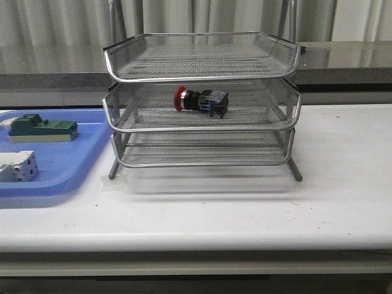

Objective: Place button on rack with both arms

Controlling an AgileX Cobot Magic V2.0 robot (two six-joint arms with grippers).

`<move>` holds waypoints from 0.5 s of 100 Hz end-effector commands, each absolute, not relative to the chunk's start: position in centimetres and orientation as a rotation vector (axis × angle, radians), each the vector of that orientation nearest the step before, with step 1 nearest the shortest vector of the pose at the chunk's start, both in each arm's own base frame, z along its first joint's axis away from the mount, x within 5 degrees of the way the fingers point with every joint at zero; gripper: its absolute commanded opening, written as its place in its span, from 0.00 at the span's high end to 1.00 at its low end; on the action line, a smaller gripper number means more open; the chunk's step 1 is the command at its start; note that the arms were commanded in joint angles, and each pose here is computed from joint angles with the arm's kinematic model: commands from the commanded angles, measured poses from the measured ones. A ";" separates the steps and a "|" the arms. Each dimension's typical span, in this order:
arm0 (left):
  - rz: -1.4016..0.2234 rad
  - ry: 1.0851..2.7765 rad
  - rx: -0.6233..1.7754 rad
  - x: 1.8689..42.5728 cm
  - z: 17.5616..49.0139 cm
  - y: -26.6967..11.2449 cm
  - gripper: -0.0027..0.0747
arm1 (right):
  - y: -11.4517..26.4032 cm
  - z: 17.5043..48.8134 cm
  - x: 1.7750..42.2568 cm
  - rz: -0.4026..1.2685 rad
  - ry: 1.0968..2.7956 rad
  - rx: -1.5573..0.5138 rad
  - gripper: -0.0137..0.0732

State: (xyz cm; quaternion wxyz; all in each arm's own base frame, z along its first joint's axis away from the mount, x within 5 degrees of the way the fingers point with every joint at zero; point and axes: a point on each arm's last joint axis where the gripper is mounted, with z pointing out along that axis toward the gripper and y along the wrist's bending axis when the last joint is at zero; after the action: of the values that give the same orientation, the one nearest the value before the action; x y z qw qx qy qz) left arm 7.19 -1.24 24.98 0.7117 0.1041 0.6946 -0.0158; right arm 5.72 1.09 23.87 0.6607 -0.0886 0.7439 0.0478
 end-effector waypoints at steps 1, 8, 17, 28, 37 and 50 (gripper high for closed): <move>-0.047 1.442 0.194 7.2 26.6 -1.2 0.99 | 0.9 24.4 5.6 0.090 1.519 -0.165 0.91; -0.047 1.442 0.194 7.2 26.6 -1.2 0.99 | 0.8 23.5 5.4 0.071 1.486 -0.143 0.91; -0.047 1.442 0.194 7.2 26.6 -1.2 0.99 | 0.5 22.6 5.1 0.046 1.459 -0.115 0.91; -0.047 1.442 0.194 7.2 26.6 -1.2 0.99 | 0.4 21.5 5.3 0.027 1.471 -0.096 0.91; -0.047 1.442 0.194 7.2 26.6 -1.2 0.99 | 0.4 20.9 5.4 0.020 1.487 -0.081 0.91; -0.047 1.442 0.194 7.2 26.6 -1.2 0.99 | 0.3 20.8 5.4 0.016 1.492 -0.077 0.91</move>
State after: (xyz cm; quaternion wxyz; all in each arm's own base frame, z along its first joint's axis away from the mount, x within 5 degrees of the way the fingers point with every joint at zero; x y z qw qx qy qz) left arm 7.18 -1.24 25.00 0.7124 0.1040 0.6939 -0.0158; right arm 5.65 0.38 19.37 0.6891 -0.0407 0.7235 0.0080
